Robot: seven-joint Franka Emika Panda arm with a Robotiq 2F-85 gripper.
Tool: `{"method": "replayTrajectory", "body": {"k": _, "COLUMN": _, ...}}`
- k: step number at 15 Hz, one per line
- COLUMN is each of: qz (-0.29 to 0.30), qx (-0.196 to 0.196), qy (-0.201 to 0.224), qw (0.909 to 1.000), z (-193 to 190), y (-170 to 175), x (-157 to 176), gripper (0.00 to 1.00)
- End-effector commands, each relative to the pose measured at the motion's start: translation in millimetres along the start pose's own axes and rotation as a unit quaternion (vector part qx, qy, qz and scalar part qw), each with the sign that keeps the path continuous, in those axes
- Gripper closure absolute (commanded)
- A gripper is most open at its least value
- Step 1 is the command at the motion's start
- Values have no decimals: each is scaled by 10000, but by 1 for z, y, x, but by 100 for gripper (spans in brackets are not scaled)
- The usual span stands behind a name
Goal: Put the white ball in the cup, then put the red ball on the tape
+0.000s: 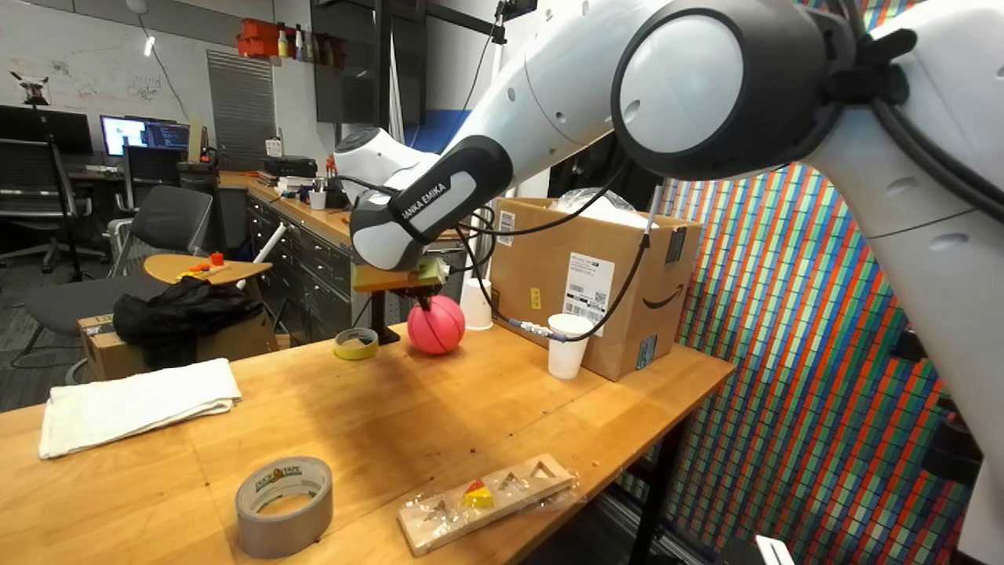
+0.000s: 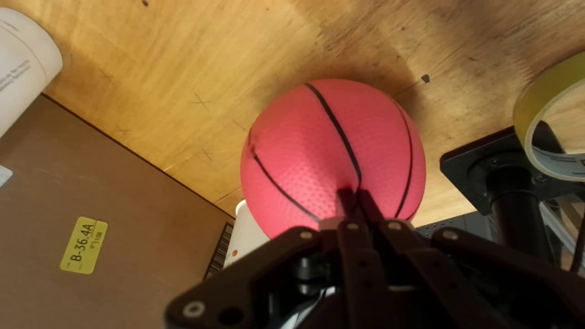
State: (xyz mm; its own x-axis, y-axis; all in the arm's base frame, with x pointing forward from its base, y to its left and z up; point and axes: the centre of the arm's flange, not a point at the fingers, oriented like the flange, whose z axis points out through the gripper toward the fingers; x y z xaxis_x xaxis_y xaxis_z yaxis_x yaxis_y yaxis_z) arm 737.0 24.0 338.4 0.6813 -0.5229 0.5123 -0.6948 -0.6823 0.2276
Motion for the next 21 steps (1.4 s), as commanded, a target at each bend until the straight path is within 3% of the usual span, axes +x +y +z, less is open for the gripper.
{"method": "replayTrajectory", "body": {"k": 1, "qz": 95, "qx": 155, "qy": 26, "qw": 9998, "z": -30, "y": 17, "x": -6, "gripper": 99}}
{"method": "replayTrajectory", "body": {"k": 6, "qz": 61, "qx": 294, "qy": -23, "qw": 9995, "z": -55, "y": 37, "x": -27, "gripper": 99}}
{"method": "replayTrajectory", "body": {"k": 11, "qz": -75, "qx": 507, "qy": -77, "qw": 9987, "z": -92, "y": 55, "x": -73, "gripper": 99}}
{"method": "replayTrajectory", "body": {"k": 21, "qz": -423, "qx": 851, "qy": 81, "qw": 9954, "z": -206, "y": 62, "x": -154, "gripper": 99}}
